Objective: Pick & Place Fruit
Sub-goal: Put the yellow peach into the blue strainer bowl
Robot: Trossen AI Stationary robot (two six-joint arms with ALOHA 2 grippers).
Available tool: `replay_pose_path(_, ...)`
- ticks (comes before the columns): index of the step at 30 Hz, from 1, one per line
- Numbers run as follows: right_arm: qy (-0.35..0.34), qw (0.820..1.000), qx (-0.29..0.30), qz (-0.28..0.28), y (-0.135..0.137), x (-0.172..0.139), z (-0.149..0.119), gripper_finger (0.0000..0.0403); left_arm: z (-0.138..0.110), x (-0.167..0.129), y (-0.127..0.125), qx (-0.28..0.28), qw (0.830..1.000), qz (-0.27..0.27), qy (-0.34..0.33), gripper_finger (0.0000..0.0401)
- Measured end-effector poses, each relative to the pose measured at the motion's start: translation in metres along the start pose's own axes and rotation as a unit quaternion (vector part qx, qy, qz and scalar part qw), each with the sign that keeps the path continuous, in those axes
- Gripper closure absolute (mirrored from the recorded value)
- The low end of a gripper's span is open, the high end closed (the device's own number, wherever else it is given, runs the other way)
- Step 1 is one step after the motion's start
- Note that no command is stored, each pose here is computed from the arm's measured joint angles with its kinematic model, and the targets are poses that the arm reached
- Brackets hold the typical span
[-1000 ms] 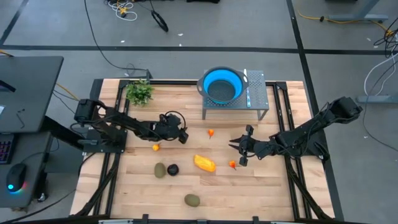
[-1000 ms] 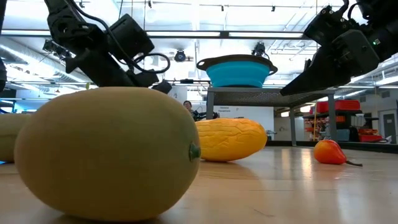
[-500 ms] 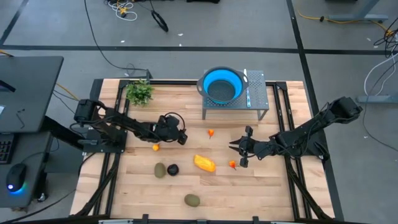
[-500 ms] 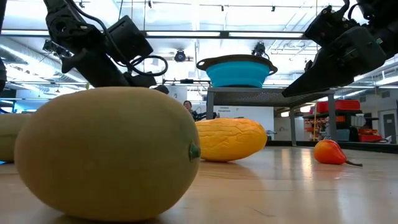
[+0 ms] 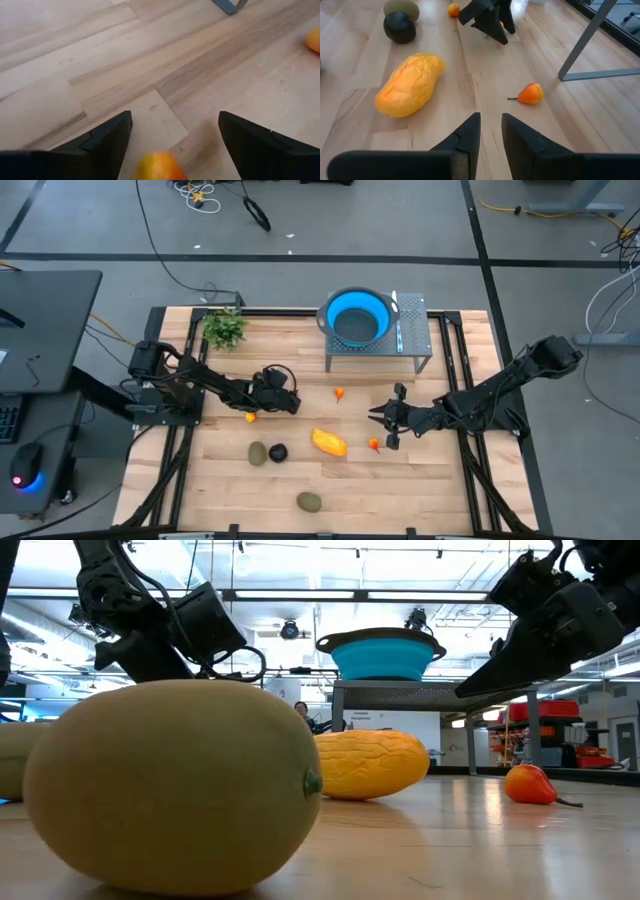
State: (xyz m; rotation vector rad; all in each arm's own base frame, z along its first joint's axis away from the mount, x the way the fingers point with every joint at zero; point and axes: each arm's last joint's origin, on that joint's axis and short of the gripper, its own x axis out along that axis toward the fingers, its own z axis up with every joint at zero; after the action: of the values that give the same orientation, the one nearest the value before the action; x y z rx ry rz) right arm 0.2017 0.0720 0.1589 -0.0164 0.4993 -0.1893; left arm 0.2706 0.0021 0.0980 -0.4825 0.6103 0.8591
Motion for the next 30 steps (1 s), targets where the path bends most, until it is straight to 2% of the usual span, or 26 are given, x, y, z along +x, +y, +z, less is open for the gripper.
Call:
replay_pose_path(11,0.002,1.000,-0.003,0.006,0.000,0.000,0.000,0.0313,-0.003,-0.002,-0.001,0.017,1.000,-0.002,0.009,0.0130)
replay_pose_path(30,0.004,1.000,0.001,0.012,0.001,0.000,0.000,0.0313,0.001,-0.006,-0.011,0.047,0.998,-0.025,0.035,0.0122)
